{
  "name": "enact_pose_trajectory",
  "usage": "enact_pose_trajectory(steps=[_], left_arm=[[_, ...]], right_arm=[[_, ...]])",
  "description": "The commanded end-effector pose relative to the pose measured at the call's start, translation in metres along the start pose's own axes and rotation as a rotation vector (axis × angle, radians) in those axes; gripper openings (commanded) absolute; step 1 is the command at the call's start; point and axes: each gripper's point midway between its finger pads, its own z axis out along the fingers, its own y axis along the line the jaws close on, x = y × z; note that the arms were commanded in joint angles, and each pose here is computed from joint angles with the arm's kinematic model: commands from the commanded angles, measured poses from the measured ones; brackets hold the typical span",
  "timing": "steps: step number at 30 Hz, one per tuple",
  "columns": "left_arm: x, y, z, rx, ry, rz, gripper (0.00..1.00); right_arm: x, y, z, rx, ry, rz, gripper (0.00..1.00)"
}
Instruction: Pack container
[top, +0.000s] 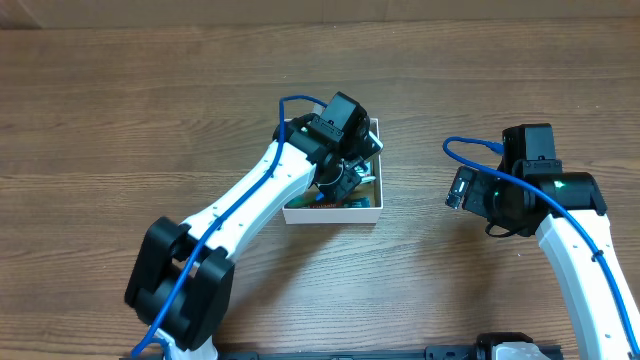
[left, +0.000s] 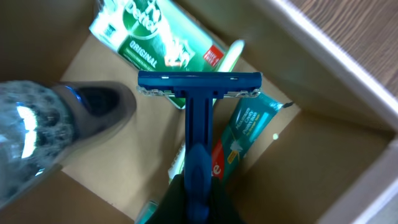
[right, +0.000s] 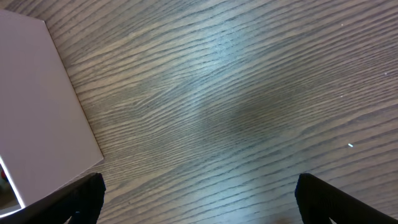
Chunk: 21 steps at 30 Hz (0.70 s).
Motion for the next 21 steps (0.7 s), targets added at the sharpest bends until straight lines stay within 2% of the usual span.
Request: enact_pose_trajectory(steps=[1, 3, 6, 7, 8, 15, 18, 21], left_arm=[[-0.003, 0.002, -0.001, 0.002, -0.011, -0.005, 0.13], [-0.008, 0.002, -0.009, 0.000, -0.024, -0.003, 0.30], [-0.017, 0.000, -0.030, -0.005, -0.043, -0.004, 0.41], [-0.020, 0.002, -0.040, -0.015, -0.052, -0.003, 0.56], [-0.022, 0.005, -0.050, -0.036, -0.059, -0.010, 0.64], [-0.020, 0.052, -0.125, -0.252, -0.150, -0.207, 0.66], [-0.008, 0.081, -0.149, -0.302, -0.202, -0.383, 0.66], [0.011, 0.116, -0.168, -0.332, -0.257, -0.635, 0.70]], right_arm=[[-0.005, 0.002, -0.004, -0.010, -0.020, 0.002, 1.00], [-0.005, 0.002, -0.004, -0.009, -0.021, 0.002, 1.00], [-0.005, 0.002, -0.004, -0.010, -0.020, 0.002, 1.00], [-0.005, 0.002, -0.004, -0.009, -0.020, 0.002, 1.00], [-0.005, 0.002, -0.004, -0.009, -0.020, 0.002, 1.00], [-0.007, 0.006, -0.004, -0.034, -0.025, 0.001, 1.00], [-0.012, 0.015, -0.005, -0.072, -0.045, -0.007, 1.00], [-0.021, 0.022, -0.006, -0.094, -0.085, -0.022, 1.00]])
